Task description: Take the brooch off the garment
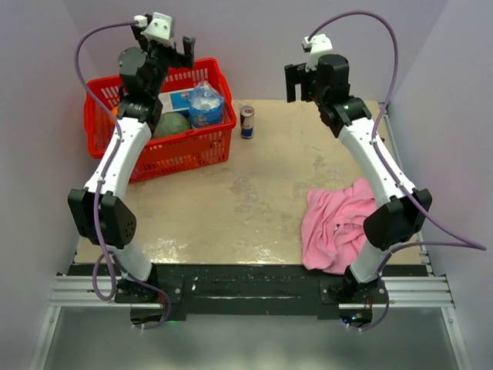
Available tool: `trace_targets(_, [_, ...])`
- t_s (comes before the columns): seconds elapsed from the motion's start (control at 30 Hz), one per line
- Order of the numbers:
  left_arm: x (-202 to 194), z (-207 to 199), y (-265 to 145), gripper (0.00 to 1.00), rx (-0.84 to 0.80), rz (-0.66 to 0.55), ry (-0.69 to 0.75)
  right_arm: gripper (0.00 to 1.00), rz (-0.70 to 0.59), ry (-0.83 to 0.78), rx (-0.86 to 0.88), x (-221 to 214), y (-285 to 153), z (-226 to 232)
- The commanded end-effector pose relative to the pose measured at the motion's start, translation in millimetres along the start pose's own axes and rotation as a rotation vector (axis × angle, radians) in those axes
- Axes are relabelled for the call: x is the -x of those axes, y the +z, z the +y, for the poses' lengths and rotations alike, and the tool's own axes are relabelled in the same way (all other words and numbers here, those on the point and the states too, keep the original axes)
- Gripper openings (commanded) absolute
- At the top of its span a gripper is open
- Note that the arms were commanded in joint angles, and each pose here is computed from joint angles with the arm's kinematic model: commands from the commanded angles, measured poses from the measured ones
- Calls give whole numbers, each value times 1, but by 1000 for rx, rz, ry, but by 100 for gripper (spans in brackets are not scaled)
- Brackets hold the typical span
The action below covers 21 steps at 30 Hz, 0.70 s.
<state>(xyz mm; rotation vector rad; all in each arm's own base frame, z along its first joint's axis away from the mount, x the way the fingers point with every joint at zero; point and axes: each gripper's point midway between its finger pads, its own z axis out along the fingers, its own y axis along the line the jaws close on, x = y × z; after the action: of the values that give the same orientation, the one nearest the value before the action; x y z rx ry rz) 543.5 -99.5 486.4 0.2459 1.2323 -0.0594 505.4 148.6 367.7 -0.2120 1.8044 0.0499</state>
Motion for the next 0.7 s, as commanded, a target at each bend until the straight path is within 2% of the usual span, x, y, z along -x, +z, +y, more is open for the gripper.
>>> trace_targets(0.0, [-22, -77, -33, 93, -378, 60, 69, 99, 82, -144, 58, -31, -17, 0])
trace_targets(0.07, [-34, -109, -62, 84, -535, 90, 121, 97, 99, -231, 127, -41, -34, 5])
trace_targets(0.1, [-66, -122, -80, 81, -596, 156, 126, 97, 114, -249, 127, -50, -37, 3])
trace_targets(0.13, [-64, -135, -98, 74, -677, 147, 144, 98, 164, -265, 118, -73, -38, 0])
trace_targets(0.2, [-111, -146, -129, 64, -767, 255, 206, 98, 211, -306, 98, -94, -47, -9])
trace_targets(0.27, [-134, -146, -144, 34, -780, 313, 232, 97, 226, -317, 101, -102, -52, -11])
trace_targets(0.3, [-152, -146, -152, 12, -781, 360, 227, 96, 236, -320, 109, -108, -56, -10])
trace_targets(0.33, [-164, -143, -155, 3, -766, 398, 233, 94, 239, -317, 116, -110, -57, -10])
trace_targets(0.43, [-199, -128, -162, 0, -714, 508, 241, 89, 256, -306, 160, -117, -59, -4])
trace_targets(0.5, [-207, -113, -158, 0, -661, 543, 174, 80, 286, -302, 210, -125, -59, 2])
trace_targets(0.57, [-226, -87, -158, 0, -598, 613, 108, 76, 300, -304, 221, -129, -58, 2])
trace_targets(0.67, [-244, -54, -159, 0, -535, 681, 83, 74, 329, -315, 221, -137, -55, -1])
